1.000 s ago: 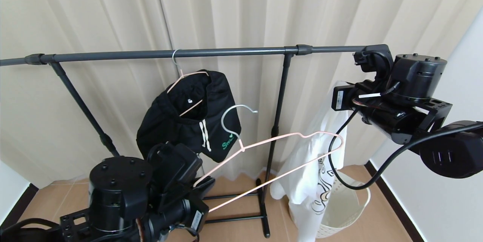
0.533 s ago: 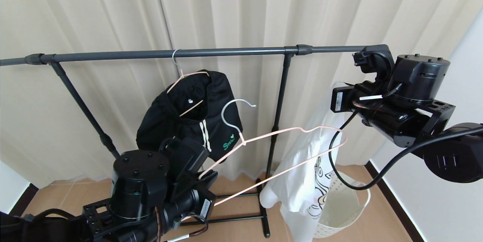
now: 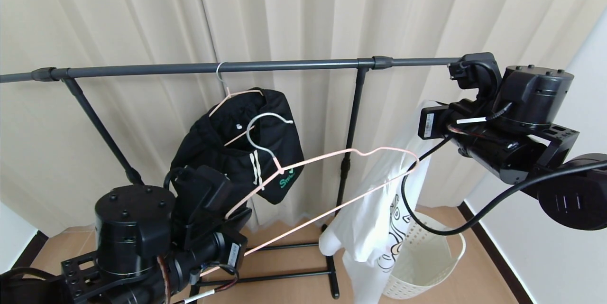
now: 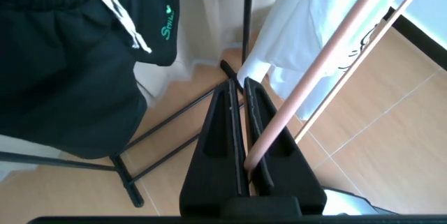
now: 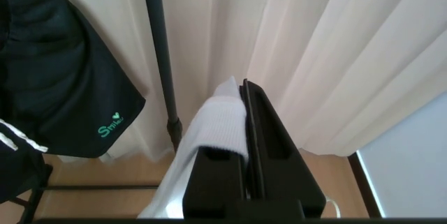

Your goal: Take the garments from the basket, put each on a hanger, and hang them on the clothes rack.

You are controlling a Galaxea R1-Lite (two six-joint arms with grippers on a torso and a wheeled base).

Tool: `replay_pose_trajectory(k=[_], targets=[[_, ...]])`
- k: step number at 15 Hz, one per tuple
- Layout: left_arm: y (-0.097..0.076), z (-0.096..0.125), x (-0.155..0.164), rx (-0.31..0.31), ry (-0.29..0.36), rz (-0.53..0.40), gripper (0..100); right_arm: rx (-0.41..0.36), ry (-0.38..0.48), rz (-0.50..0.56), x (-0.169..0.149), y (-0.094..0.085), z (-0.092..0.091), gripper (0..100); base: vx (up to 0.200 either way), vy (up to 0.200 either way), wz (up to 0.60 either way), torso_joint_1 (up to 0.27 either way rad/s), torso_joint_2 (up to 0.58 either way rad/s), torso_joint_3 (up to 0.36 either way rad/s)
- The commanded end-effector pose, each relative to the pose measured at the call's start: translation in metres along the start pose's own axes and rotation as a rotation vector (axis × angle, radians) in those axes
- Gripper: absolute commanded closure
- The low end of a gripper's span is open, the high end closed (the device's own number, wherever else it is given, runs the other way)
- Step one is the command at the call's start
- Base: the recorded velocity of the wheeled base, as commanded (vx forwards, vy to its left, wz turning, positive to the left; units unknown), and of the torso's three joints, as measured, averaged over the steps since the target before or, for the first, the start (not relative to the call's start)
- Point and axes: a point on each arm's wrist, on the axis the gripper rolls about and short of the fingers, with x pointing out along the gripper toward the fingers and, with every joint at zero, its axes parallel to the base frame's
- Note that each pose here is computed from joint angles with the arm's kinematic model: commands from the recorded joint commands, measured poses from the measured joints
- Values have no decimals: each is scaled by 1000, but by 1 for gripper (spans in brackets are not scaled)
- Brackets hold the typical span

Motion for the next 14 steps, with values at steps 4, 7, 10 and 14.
replay_pose_trajectory(k=[4,7,10,14], targets=[[5,6,-4,-13,-32,15,100,0,4,2,-1,0,-1,100,0,0,0,0,0,0],[-1,7,4,-1,-22,-3,100,-2,7,2,-1,0,-2,100,0,0,0,0,0,0],[-9,6,2,13,-22,-35,100,-2,7,0,3,2,-3,100,0,0,0,0,0,0],[-20,4,0,32,-17,-78,100,1,4,0,4,2,-2,100,0,0,0,0,0,0]])
